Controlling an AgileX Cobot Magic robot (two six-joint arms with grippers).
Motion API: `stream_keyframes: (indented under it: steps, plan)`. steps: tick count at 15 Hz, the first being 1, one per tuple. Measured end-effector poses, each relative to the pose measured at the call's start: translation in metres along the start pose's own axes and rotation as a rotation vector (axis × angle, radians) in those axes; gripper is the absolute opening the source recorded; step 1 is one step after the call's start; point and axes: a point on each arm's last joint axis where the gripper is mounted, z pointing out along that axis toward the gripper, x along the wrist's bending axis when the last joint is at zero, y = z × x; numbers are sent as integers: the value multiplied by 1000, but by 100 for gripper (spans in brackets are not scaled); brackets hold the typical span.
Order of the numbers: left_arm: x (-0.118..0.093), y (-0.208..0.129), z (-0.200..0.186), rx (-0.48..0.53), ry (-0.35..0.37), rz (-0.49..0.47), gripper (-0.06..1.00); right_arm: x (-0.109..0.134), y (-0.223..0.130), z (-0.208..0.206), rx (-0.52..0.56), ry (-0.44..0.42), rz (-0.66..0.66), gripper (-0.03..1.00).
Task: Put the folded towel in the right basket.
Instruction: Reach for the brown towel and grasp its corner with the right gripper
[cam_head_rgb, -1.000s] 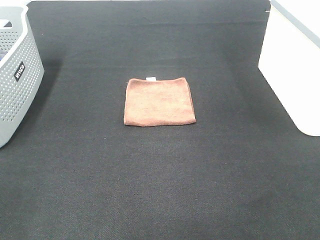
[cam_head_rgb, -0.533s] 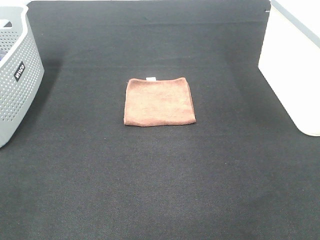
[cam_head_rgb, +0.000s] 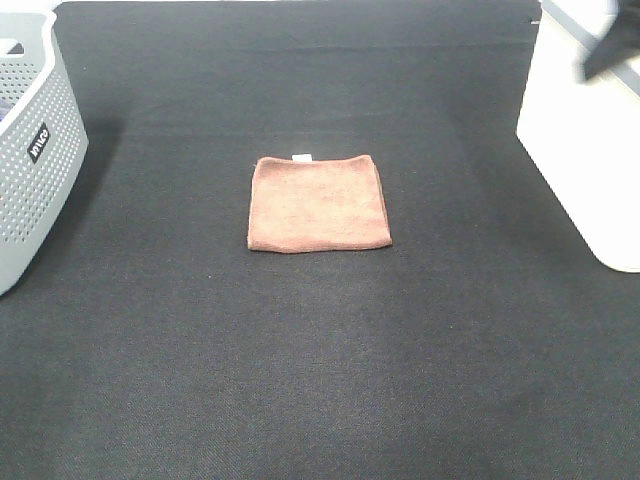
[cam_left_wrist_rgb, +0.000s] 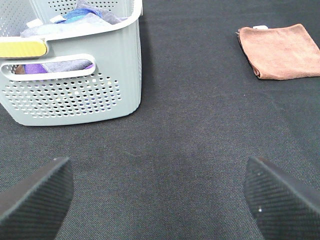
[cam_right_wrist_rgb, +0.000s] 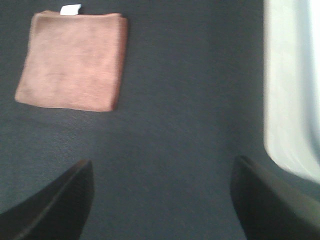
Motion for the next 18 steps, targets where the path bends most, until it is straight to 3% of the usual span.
stream_keyframes:
  steps: [3, 5, 9, 14, 18]
  plan:
    - [0, 0, 0, 0, 0, 0, 88, 36, 35, 65, 85, 83, -95, 72]
    - [0, 0, 0, 0, 0, 0, 88, 45, 42, 111, 160, 122, -85, 72]
    - [0, 0, 0, 0, 0, 0, 88, 43, 48, 187, 278, 163, -33, 72]
    - [0, 0, 0, 0, 0, 0, 88, 40, 52, 254, 347, 213, -19, 72]
    - [0, 0, 0, 0, 0, 0, 88, 31, 47, 285, 364, 287, 40, 72]
